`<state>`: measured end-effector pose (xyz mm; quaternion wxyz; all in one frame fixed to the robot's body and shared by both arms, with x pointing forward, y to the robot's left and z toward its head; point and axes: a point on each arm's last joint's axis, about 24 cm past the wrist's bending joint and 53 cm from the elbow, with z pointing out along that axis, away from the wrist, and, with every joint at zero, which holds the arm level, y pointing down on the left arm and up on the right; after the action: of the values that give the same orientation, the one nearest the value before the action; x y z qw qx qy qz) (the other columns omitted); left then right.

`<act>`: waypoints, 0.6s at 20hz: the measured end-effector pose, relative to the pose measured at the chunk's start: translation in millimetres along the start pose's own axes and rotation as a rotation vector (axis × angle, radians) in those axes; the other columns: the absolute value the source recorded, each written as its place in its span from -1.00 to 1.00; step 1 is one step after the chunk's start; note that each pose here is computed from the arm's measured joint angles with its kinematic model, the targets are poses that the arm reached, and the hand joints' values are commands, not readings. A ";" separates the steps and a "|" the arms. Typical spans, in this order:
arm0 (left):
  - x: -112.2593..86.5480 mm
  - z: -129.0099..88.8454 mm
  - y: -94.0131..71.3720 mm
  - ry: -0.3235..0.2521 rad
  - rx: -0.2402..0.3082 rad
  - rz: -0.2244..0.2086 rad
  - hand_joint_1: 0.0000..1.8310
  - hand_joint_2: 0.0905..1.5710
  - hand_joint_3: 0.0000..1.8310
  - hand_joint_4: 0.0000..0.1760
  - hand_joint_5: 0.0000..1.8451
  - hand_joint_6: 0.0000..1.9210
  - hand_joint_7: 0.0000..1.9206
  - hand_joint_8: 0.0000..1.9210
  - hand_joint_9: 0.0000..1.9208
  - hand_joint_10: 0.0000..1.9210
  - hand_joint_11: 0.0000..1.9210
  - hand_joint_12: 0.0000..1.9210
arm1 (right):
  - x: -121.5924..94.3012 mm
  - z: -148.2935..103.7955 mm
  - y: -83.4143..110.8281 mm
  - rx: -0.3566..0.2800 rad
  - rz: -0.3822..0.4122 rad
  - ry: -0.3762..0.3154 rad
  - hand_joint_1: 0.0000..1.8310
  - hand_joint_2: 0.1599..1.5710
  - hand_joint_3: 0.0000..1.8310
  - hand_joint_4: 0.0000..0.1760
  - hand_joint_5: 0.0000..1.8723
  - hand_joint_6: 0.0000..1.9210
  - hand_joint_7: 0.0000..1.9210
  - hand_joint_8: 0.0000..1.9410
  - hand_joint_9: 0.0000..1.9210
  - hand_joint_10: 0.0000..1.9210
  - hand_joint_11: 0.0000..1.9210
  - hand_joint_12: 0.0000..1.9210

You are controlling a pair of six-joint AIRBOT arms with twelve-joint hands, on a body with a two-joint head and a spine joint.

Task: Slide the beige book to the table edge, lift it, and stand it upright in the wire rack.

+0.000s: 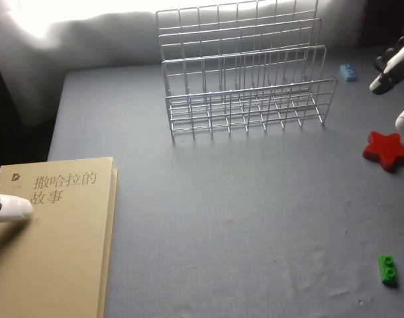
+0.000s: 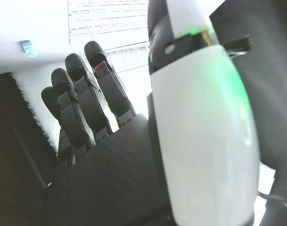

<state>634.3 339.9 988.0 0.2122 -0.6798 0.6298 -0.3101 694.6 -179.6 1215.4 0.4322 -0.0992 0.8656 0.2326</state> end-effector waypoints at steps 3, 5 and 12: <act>0.0 0.0 0.0 0.000 0.000 0.000 -0.13 0.33 -1.00 -1.00 -0.68 -0.98 -0.70 -0.98 -0.71 -0.97 -1.00 -0.32 | -2.6 -0.5 -6.7 0.011 0.013 -0.006 -0.81 0.34 -1.00 -1.00 -0.62 -0.99 -0.59 -0.99 -0.59 -0.99 -0.99 0.00; -0.1 0.0 0.0 0.000 0.000 -0.003 -0.05 0.34 -1.00 -1.00 -0.59 -0.98 -0.63 -0.99 -0.64 -0.98 -1.00 -0.23 | -4.2 -0.8 -9.0 0.014 0.018 -0.012 -0.81 0.34 -1.00 -1.00 -0.64 -1.00 -0.61 -1.00 -0.60 -1.00 -0.99 0.00; 0.4 -0.1 -1.1 0.000 0.004 -0.030 0.28 0.54 -1.00 -1.00 -0.10 0.36 -0.28 0.12 -0.14 -0.87 -0.50 0.22 | -3.7 -1.2 -10.4 0.016 0.026 -0.011 -0.82 0.36 -1.00 -1.00 -0.61 -0.99 -0.59 -1.00 -0.59 -0.99 -0.97 0.02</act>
<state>635.0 339.7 988.9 0.2089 -0.6888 0.6189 -0.3145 699.9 -189.4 1215.7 0.4345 -0.0830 0.8664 0.2317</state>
